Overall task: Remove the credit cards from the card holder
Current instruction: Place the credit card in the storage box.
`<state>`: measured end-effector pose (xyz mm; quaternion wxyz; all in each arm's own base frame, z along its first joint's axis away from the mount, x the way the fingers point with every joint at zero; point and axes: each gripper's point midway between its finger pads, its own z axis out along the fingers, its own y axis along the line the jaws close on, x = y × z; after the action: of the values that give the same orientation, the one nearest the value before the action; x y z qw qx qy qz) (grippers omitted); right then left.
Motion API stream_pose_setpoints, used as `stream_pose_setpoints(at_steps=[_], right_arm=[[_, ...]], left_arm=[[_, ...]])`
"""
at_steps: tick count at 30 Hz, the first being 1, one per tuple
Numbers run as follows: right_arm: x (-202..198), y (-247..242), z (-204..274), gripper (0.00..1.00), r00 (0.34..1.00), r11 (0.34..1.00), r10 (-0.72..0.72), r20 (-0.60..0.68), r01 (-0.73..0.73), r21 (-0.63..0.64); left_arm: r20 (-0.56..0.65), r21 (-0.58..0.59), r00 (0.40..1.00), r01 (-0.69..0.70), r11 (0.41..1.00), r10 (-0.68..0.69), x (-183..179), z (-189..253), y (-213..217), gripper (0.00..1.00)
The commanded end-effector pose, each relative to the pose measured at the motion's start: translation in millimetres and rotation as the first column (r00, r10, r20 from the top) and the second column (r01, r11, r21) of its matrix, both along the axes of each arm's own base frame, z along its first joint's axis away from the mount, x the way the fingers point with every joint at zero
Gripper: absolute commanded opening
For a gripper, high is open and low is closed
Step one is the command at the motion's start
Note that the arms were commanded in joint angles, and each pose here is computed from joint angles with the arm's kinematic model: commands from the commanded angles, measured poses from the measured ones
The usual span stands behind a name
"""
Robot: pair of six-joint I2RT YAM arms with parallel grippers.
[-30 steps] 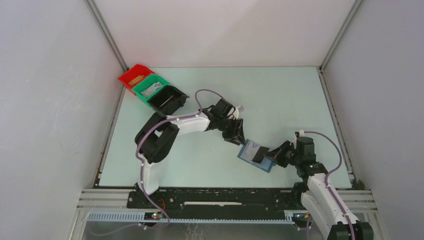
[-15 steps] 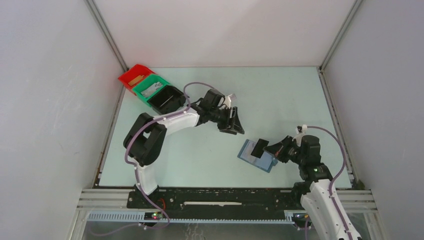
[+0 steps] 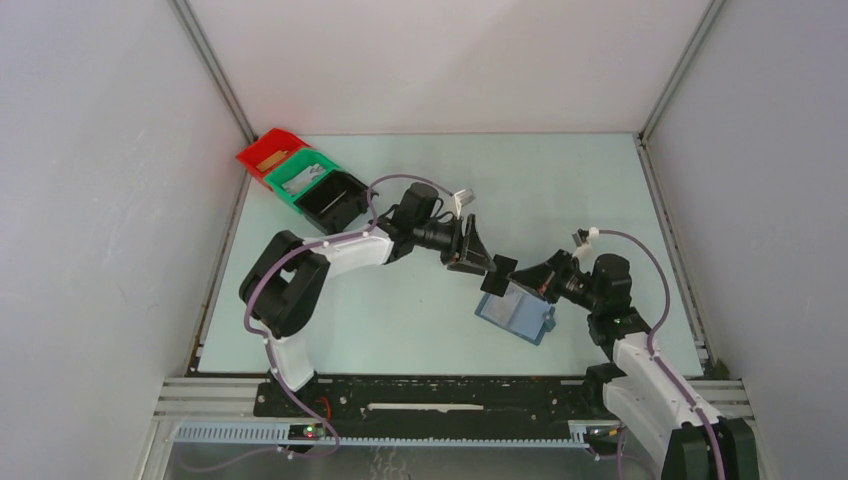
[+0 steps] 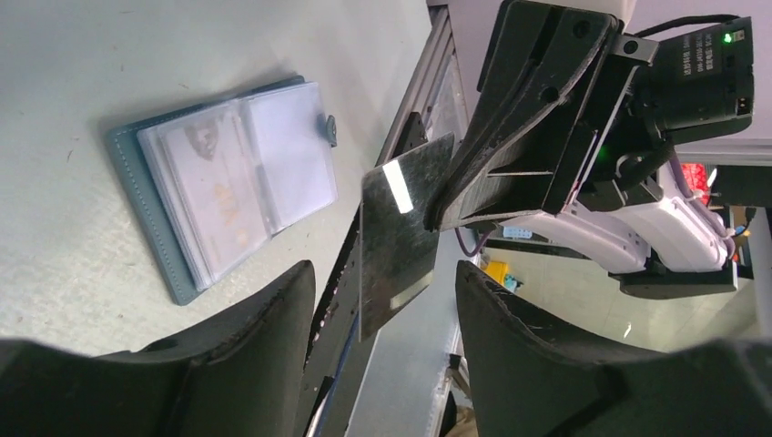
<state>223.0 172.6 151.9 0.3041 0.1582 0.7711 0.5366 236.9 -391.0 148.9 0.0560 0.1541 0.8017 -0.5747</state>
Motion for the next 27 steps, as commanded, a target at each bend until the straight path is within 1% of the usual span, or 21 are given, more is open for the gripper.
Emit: stream_pose_setpoints(at_steps=[1, 6, 8, 13, 16, 18, 19, 20, 22, 23, 24, 25, 26, 27], right_arm=[[9.4, 10.1, 31.2, 0.0, 0.993, 0.998, 0.023, 0.114, -0.03, 0.058], [17.9, 13.7, 28.9, 0.0, 0.993, 0.997, 0.021, 0.113, -0.029, 0.068], [20.6, 14.7, 27.4, 0.0, 0.994, 0.997, 0.019, 0.109, -0.027, 0.071], [24.9, 16.7, 20.0, 0.0, 0.996, 0.997, 0.021, 0.089, -0.028, 0.069], [27.4, 16.6, 15.9, 0.0, 0.997, 0.998, 0.017, 0.074, -0.022, 0.065], [28.5, 16.3, 12.3, 0.0, 0.998, 0.998, 0.015, 0.06, -0.018, 0.058], [29.0, 16.4, 10.4, 0.02, 0.999, 0.998, 0.016, 0.05, -0.019, 0.053], [29.0, 16.4, 8.9, 0.15, 0.999, 0.999, 0.018, 0.043, -0.02, 0.048], [30.8, 14.4, 5.0, 0.49, 1.0, 0.999, 0.004, 0.018, -0.005, 0.036], [32.1, 11.9, 1.6, 0.69, 1.0, 1.0, -0.009, -0.003, 0.009, 0.02], [32.7, 9.5, -1.2, 0.79, 1.0, 1.0, -0.017, -0.018, 0.017, 0.005], [32.4, 7.1, -3.9, 0.86, 0.999, 1.0, -0.022, -0.032, 0.022, -0.009], [30.9, 4.5, -6.9, 0.9, 0.998, 0.999, -0.027, -0.051, 0.026, -0.022], [30.1, 1.9, -8.8, 0.92, 0.998, 0.999, -0.033, -0.058, 0.031, -0.038]], left_arm=[[0.018, -0.072, 0.999, 0.04, 0.997, -0.039, -9.3, 22.3, -0.5, 0.63], [0.001, -0.087, 0.999, 0.033, 0.996, -0.033, -8.8, 25.2, -1.8, 0.56], [-0.005, -0.1, 0.999, 0.032, 0.995, -0.032, -8.5, 27.1, -2.9, 0.52], [-0.016, -0.115, 1.0, 0.013, 0.993, -0.015, -1.1, 29.5, -6.5, 0.33], [-0.008, -0.124, 1.0, 0.002, 0.992, -0.003, 6.0, 34.8, -7.0, 0.26], [0.001, -0.121, 1.0, -0.012, 0.993, 0.012, 11.8, 38.1, -5.7, 0.13], [0.006, -0.117, 1.0, -0.021, 0.993, 0.022, 15.2, 39.2, -3.9, 0.07], [0.015, -0.109, 0.999, -0.034, 0.993, 0.036, 20.0, 40.1, -1.1, 0.02], [0.047, -0.074, 0.997, -0.05, 0.996, 0.054, 29.3, 40.8, 7.3, 0.0], [0.076, -0.046, 0.995, -0.054, 0.997, 0.057, 35.4, 41.1, 14.6, 0.0], [0.101, 0.009, 0.993, -0.057, 0.998, 0.056, 40.9, 38.3, 25.2, 0.0], [0.143, 0.077, 0.988, -0.069, 0.995, 0.058, 49.9, 39.4, 38.6, 0.0], [0.184, 0.168, 0.981, -0.099, 0.981, 0.067, 60.6, 37.8, 57.0, 0.0], [0.228, 0.25, 0.97, -0.14, 0.958, 0.082, 73.3, 38.5, 77.0, 0.0]])
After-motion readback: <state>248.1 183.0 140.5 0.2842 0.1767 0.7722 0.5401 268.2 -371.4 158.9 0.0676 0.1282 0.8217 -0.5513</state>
